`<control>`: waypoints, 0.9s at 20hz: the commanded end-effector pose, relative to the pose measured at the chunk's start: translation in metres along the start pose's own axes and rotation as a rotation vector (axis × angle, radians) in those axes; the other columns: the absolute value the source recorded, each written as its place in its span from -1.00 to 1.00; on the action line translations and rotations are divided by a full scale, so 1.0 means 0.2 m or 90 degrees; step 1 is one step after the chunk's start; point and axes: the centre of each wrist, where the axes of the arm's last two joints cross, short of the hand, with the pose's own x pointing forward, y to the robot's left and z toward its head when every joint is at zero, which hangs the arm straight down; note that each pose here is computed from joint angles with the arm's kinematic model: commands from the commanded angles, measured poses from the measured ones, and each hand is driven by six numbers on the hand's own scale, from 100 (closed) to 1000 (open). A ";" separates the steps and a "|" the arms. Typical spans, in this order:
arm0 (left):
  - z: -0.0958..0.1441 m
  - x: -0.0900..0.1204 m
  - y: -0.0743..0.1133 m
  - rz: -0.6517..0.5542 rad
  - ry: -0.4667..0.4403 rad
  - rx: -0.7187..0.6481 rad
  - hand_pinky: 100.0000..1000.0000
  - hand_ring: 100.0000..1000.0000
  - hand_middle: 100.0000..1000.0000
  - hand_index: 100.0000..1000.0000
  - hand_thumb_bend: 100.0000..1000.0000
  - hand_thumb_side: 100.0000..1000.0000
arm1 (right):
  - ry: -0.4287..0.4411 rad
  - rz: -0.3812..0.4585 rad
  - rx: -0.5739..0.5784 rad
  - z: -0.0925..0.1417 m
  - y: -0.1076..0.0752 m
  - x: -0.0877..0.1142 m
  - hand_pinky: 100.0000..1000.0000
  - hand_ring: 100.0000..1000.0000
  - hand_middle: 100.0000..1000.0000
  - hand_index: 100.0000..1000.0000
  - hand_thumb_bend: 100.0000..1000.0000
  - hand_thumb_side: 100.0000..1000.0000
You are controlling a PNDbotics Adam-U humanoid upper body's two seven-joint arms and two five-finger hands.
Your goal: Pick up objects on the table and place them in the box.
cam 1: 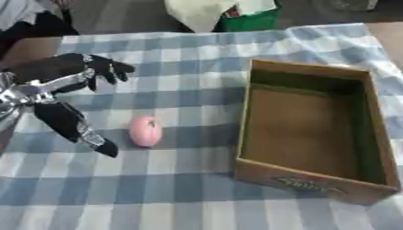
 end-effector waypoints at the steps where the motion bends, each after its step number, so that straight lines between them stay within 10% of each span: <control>1: 0.00 0.02 0.06 0.029 0.008 0.003 -0.01 0.38 0.40 0.84 0.77 0.01 | -0.009 0.007 0.010 -0.02 0.00 0.02 0.70 0.66 0.18 0.84 -1.00 1.00; 18: -0.17 -0.02 -0.04 0.002 0.042 -0.081 -0.04 0.42 0.46 0.76 0.40 -0.13 | -0.006 0.006 0.010 -0.01 0.01 0.02 0.71 0.67 0.17 0.85 -1.00 1.00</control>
